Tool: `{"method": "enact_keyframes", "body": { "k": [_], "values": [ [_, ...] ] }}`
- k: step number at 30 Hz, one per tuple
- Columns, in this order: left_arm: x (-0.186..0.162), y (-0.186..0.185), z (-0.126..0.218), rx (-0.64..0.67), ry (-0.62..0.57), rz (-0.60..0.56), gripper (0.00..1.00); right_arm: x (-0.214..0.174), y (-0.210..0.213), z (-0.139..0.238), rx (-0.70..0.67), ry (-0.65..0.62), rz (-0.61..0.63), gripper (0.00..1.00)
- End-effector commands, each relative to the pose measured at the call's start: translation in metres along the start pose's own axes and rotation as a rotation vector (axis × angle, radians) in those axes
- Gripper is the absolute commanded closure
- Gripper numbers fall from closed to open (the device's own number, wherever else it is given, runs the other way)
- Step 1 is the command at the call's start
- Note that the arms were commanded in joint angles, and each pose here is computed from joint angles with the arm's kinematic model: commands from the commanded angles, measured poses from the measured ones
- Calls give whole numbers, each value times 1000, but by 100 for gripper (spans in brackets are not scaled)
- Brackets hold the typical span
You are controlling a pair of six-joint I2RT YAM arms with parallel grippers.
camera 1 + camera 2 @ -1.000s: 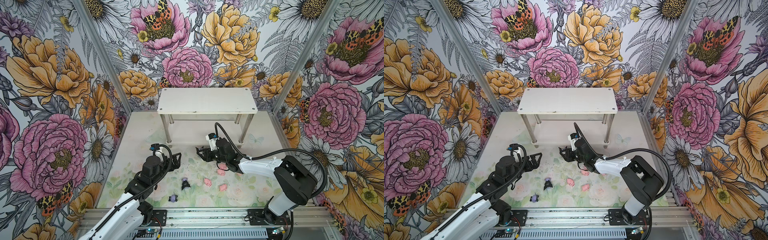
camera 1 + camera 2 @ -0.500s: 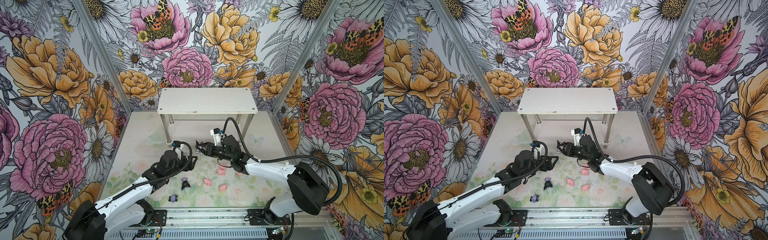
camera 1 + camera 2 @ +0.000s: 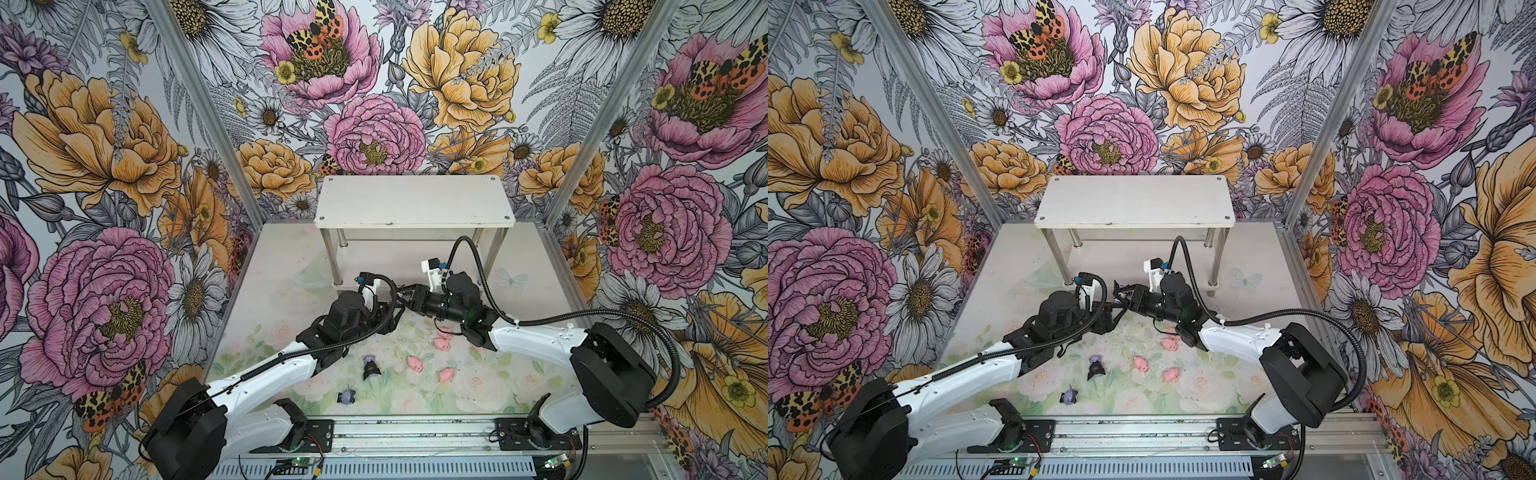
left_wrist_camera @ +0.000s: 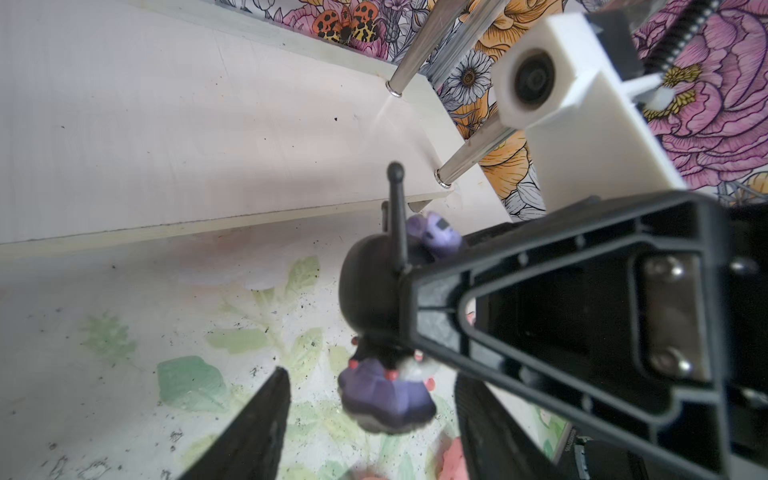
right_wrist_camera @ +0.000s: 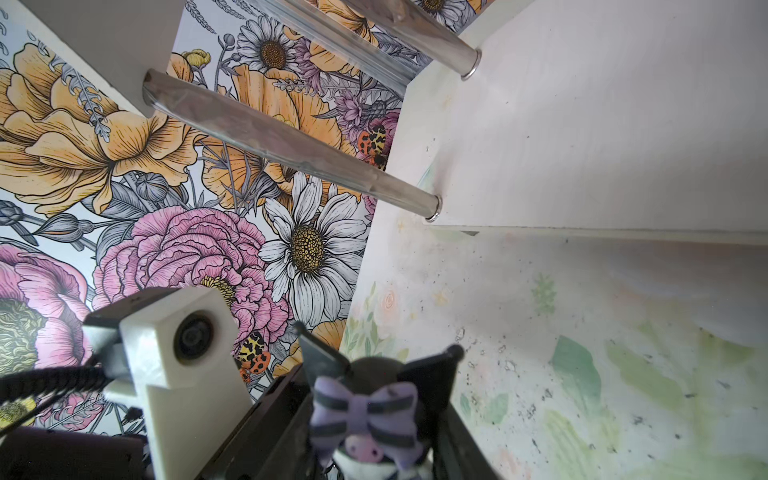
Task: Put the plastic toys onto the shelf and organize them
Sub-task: 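Lift the Kuromi figure with the right gripper and carry it toward the shelf, then move the held figure under the shelf top with the right gripper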
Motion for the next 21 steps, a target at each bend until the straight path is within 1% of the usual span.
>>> {"method": "enact_keyframes", "body": {
  "k": [1,2,4,9,10,11,14,16,17,21],
  "values": [
    [18,-13,1,-42,-49,-29,52,5,8,2,63,-17,-4,100],
    [21,-13,1,-41,-55,-31,54,5,9,2,64,-19,-5,100],
    [27,-15,3,-41,-69,-34,63,4,9,4,66,-17,-5,100],
    [38,-15,10,-33,-99,-42,87,2,10,8,59,-12,1,99],
    [39,-15,11,-35,-99,-45,90,2,10,9,57,-10,5,94],
    [40,-15,12,-38,-98,-49,93,3,12,10,57,-7,15,85],
    [41,-16,13,-51,-85,-71,99,8,21,15,47,25,55,49],
    [43,-19,15,-70,-77,-93,100,14,29,17,24,66,95,39],
    [44,-20,16,-84,-71,-104,100,17,34,18,18,91,123,36],
    [45,-27,21,-147,-74,-160,100,23,48,19,-11,173,181,31]
  ]
}}
Point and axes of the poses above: each gripper's point midway between its finger pads, its own z axis back along the fingers, its own y axis along the line the jaws close on, x = y × z, the point moved 9 cm from there along z, back along the fingers, and after that the axes turned 7 degrees about z, right-handed, at the moved point
